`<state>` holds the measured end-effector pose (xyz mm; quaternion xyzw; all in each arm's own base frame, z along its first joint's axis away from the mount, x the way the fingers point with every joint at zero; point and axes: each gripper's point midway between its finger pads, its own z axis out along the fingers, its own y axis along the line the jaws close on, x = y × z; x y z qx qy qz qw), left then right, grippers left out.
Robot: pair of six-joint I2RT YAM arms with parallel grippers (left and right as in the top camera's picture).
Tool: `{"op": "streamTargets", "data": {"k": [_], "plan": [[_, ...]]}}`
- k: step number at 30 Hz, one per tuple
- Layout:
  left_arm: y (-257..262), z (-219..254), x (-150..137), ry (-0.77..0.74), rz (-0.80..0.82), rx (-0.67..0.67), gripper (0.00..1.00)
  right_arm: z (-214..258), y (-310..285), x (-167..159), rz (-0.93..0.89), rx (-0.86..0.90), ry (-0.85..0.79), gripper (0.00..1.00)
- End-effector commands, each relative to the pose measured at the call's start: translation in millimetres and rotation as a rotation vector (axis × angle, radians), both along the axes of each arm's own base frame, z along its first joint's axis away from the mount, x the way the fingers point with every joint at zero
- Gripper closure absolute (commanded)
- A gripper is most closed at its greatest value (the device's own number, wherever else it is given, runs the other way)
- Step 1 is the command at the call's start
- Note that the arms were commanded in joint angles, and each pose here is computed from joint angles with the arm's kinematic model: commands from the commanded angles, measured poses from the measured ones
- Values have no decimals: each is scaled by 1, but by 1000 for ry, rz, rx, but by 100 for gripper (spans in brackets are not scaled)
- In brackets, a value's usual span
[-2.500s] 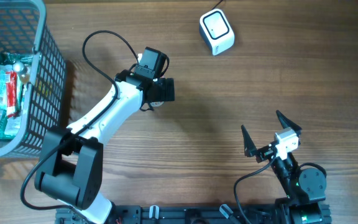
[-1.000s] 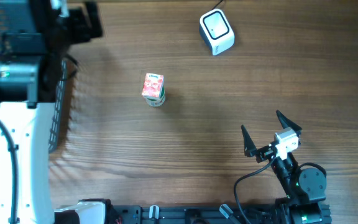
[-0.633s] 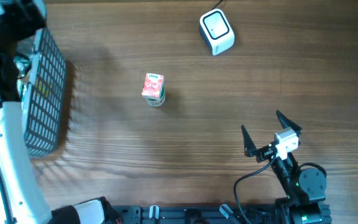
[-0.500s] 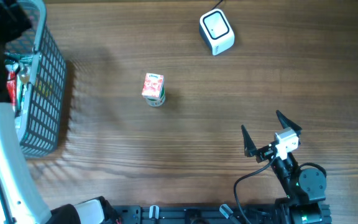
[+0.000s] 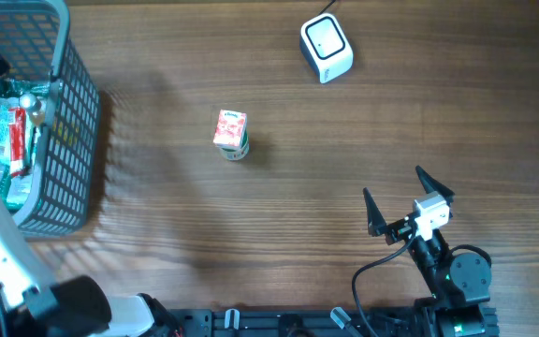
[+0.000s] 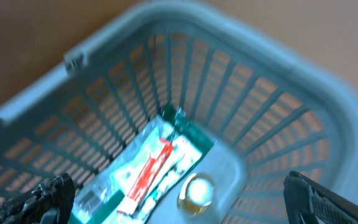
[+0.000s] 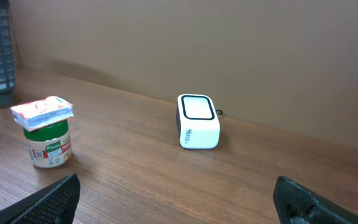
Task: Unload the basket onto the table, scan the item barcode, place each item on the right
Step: 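Return the left gripper to the basket and grasp the yellow oil bottle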
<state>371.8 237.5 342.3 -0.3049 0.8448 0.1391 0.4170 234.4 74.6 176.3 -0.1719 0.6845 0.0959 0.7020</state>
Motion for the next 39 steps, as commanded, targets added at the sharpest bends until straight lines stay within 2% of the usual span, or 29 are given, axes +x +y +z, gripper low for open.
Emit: {"op": "streamTargets", "data": {"k": [1,5,11,19,23,28,33,36,39], "plan": [[8,-45,11,83,-40,-105,0,0,-3,1,-17,4,1,0],[13,-86,14,172,-52,-191,0,0,-3,1,-17,5,1,0],[2,-142,30,276,-200,-296,0,0,-3,1,-17,4,1,0],[-2,-178,37,336,-255,-352,1,0,-3,1,-17,4,1,0],[-3,-193,38,360,-259,-381,12,0,-3,1,-17,4,1,0],[-3,-209,37,393,-257,-409,18,0,-3,1,-17,4,1,0],[-5,-223,36,412,-258,-433,19,0,-3,1,-17,4,1,0],[-6,-228,35,417,-259,-438,23,0,-3,1,-17,4,1,0],[-6,-228,35,415,-259,-436,31,0,-3,1,-17,4,1,0]]}}
